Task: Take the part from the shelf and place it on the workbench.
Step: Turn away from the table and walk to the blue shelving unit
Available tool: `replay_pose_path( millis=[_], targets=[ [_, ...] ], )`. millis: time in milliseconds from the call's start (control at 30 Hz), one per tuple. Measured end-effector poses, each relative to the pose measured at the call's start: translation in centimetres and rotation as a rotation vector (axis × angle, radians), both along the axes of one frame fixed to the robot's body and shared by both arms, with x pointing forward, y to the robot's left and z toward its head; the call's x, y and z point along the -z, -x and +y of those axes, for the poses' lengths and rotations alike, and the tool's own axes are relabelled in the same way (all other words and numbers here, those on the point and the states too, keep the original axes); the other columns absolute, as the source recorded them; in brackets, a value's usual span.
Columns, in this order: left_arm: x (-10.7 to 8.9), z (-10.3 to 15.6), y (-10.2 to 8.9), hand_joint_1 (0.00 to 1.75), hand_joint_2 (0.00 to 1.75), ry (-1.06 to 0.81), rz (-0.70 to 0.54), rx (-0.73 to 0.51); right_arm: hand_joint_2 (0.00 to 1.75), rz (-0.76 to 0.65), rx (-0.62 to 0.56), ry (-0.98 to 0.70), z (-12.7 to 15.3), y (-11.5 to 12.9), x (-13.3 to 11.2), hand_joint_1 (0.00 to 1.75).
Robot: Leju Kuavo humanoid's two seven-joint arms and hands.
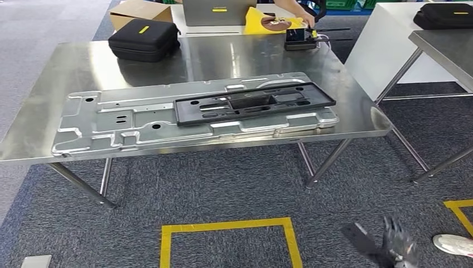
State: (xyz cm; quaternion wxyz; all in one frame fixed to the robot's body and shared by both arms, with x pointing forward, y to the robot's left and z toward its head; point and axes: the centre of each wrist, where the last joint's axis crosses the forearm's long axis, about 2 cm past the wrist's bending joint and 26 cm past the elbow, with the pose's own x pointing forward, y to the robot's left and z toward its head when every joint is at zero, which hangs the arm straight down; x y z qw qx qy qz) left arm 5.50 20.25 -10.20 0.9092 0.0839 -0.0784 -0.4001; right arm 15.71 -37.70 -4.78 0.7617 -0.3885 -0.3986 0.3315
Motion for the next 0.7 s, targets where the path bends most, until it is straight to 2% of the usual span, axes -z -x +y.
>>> replay_pose_path(
  millis=[67,233,300,467,633,700],
  targets=[
    [0.0,0.0,0.0,0.00,1.75,-0.002,-0.002,0.016,1.75,0.197,0.089,-0.052,1.0,2.8,2.3,0.00],
    [-0.1,-0.1,-0.3,0.00,1.75,-0.014,-0.006,0.044,1.75,0.653,0.334,-0.200,4.2,7.9,5.3,0.00],
    [0.0,0.0,-0.3,0.00,1.75,-0.022,-0.003,0.050,1.75,0.774,0.408,-0.259,5.7,9.2,5.7,0.00],
    [0.2,0.6,0.8,0.00,1.75,-0.011,0.022,-0.002,1.75,0.835,0.468,-0.372,7.6,10.1,6.1,0.00],
    [0.5,1.4,2.8,0.00,1.75,0.014,0.063,-0.092,1.75,0.799,0.497,-0.455,7.9,9.2,5.9,0.00],
    [0.6,1.7,3.2,0.00,0.87,0.027,0.071,-0.130,0.87,0.777,0.508,-0.485,7.9,8.7,5.8,0.00]
  ],
)
